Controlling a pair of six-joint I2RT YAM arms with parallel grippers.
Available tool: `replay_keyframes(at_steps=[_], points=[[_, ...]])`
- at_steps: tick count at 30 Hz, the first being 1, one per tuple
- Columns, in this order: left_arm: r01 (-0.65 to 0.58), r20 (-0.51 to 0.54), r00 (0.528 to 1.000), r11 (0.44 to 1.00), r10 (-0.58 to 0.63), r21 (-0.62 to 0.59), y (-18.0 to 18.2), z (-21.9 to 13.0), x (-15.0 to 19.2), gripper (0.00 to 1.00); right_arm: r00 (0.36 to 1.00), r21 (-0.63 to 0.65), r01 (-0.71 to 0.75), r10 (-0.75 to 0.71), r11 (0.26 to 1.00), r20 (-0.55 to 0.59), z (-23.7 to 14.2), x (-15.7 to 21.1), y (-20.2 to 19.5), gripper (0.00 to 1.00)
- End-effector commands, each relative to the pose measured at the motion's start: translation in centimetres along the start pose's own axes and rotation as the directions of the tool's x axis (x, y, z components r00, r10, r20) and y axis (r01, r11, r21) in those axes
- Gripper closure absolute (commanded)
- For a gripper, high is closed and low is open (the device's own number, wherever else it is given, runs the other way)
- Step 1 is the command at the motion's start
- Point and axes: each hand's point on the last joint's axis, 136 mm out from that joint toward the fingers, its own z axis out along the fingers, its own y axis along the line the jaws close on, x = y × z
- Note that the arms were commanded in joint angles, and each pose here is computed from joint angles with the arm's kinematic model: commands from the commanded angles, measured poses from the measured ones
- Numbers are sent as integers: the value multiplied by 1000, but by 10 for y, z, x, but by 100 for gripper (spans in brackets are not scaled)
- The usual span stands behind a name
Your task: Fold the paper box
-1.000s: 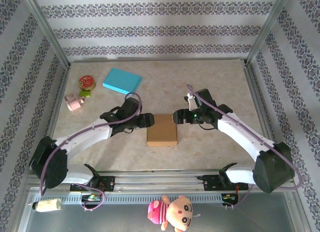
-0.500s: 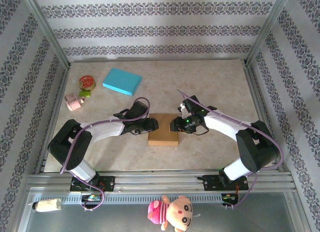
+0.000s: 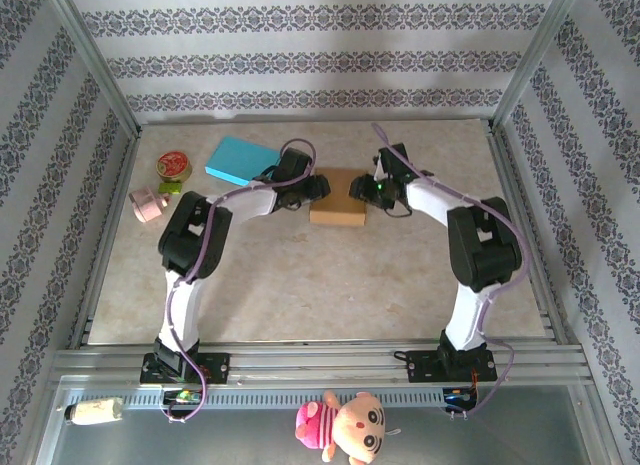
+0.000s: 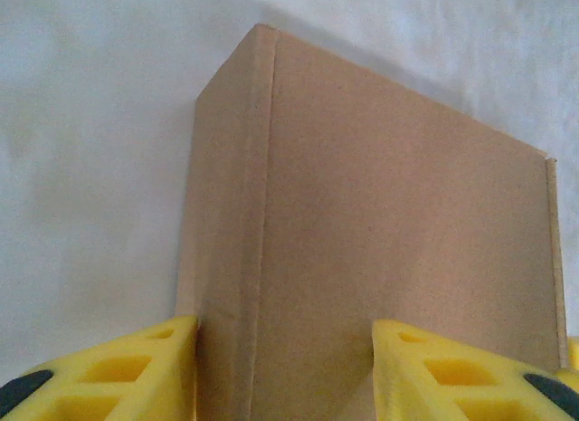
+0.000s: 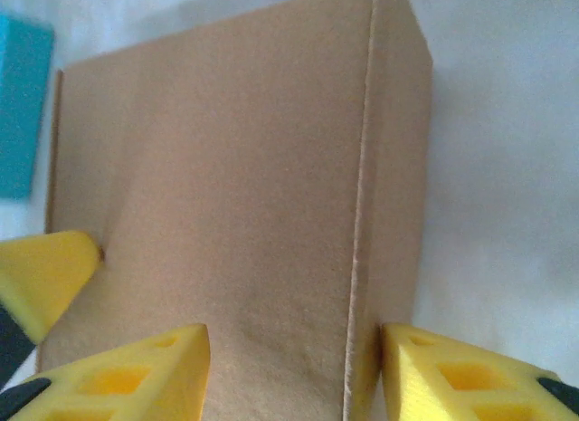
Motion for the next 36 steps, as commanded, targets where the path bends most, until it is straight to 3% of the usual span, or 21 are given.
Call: replay_keyframes(at_steps=[1, 4, 7, 15, 28, 36], points=[[-80, 101, 992, 994, 72, 74, -33, 13, -39, 52, 994, -122, 82, -72, 989, 85, 15, -46, 40, 48], [-117, 144, 983, 993, 113, 19, -22, 28, -64, 51, 994, -123, 49, -37, 991, 98, 32, -69, 37, 48], [-84, 166, 983, 996, 76, 41, -13, 40, -84, 51, 992, -109, 61, -48, 992, 117, 41, -87, 36, 47], [-101, 131, 987, 994, 95, 45, -1, 71, -94, 32, 994, -52, 66, -62, 996, 85, 54, -96, 18, 39], [-101, 163, 980, 993, 110, -64, -1, 26, -114, 26, 977, -40, 156, -148, 987, 154, 10, -150, 42, 11], [-150, 248, 957, 988, 151, -22, -36, -33, -137, 21, 945, -26, 241, -229, 970, 232, -53, -166, 66, 7]])
